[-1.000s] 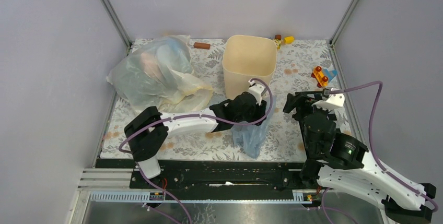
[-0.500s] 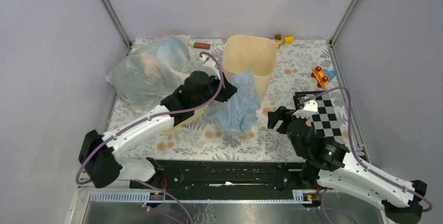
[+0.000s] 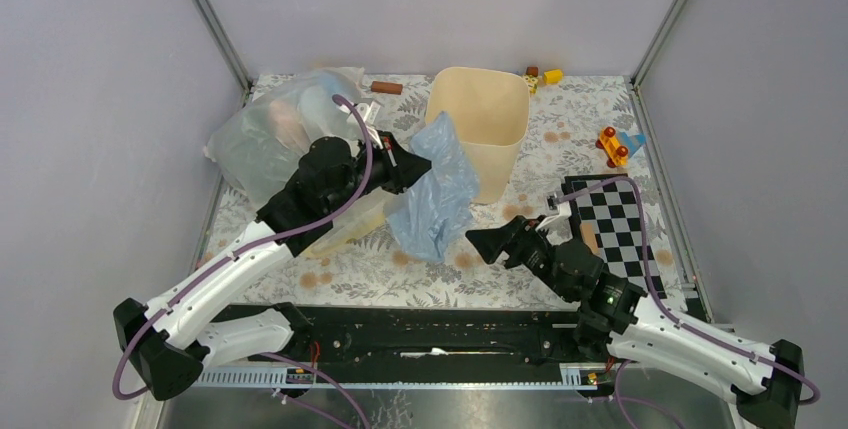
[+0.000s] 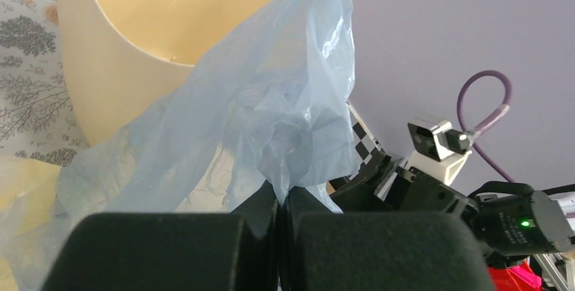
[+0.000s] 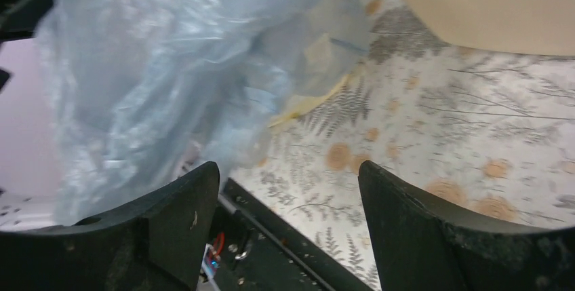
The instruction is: Put the trash bags into the trash bin
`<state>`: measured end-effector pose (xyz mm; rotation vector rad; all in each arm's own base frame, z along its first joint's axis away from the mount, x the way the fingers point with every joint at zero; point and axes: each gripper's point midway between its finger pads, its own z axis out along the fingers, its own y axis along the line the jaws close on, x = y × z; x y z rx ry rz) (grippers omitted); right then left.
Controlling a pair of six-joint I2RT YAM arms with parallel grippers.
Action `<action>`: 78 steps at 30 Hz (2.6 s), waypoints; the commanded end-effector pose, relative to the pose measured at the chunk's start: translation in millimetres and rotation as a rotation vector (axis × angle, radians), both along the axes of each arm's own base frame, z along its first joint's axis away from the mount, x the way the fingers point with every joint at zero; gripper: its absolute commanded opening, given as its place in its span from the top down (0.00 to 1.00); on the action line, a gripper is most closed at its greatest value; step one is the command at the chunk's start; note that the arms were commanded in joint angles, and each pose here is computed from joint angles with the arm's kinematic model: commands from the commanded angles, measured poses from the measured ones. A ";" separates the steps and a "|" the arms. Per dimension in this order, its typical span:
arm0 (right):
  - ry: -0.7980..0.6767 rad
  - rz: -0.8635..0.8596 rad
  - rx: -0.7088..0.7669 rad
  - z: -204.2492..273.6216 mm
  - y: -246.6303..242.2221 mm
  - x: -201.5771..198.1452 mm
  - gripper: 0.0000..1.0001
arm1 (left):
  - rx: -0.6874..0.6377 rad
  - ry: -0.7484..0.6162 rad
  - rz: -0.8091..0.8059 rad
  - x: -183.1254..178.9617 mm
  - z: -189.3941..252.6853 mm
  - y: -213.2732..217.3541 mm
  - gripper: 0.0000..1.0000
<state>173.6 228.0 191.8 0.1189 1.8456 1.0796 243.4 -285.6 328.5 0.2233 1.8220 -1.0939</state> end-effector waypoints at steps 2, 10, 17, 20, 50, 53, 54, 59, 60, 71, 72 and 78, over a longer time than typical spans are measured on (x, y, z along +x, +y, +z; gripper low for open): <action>-0.057 0.132 0.163 54.5 25.5 -12.7 0.16 | -0.016 -0.021 0.009 -2.1 14.1 5.4 1.00; -0.011 0.086 0.187 50.3 34.9 0.1 0.36 | -0.048 -0.015 -0.016 -7.4 19.3 2.9 1.00; 0.027 0.067 0.216 44.0 41.5 5.7 0.74 | -0.068 -0.005 -0.048 -13.7 22.4 0.4 1.00; 0.052 0.061 0.189 38.0 42.0 6.5 1.00 | -0.046 -0.003 0.014 -6.3 19.7 11.3 1.00; -0.179 -0.350 -0.137 112.4 -108.1 12.4 1.00 | 0.111 0.240 0.592 58.9 -84.0 180.4 0.85; -0.236 -0.372 -0.146 154.0 -124.0 8.5 1.00 | 0.100 0.237 0.551 57.6 -81.9 173.5 0.82; -0.256 -0.382 -0.141 167.0 -128.9 7.6 1.00 | 0.100 0.242 0.540 57.6 -83.0 171.5 0.82; -0.344 -0.391 -0.123 223.5 -138.9 3.8 1.00 | 0.088 0.296 0.458 54.4 -102.5 156.6 0.65; -0.354 -0.372 -0.132 229.7 -133.7 4.3 1.00 | 0.075 0.301 0.418 51.6 -106.7 149.9 0.47; -0.347 -0.128 -0.247 214.5 -48.6 19.2 1.00 | 0.072 0.303 0.284 29.8 -119.1 134.7 0.05; -0.341 -0.113 -0.256 209.0 -44.0 19.6 1.00 | 0.078 0.301 0.286 27.9 -118.2 136.0 0.04; -0.299 0.097 -0.287 167.1 4.1 10.3 1.00 | 0.057 0.249 0.204 7.5 -99.1 128.0 0.02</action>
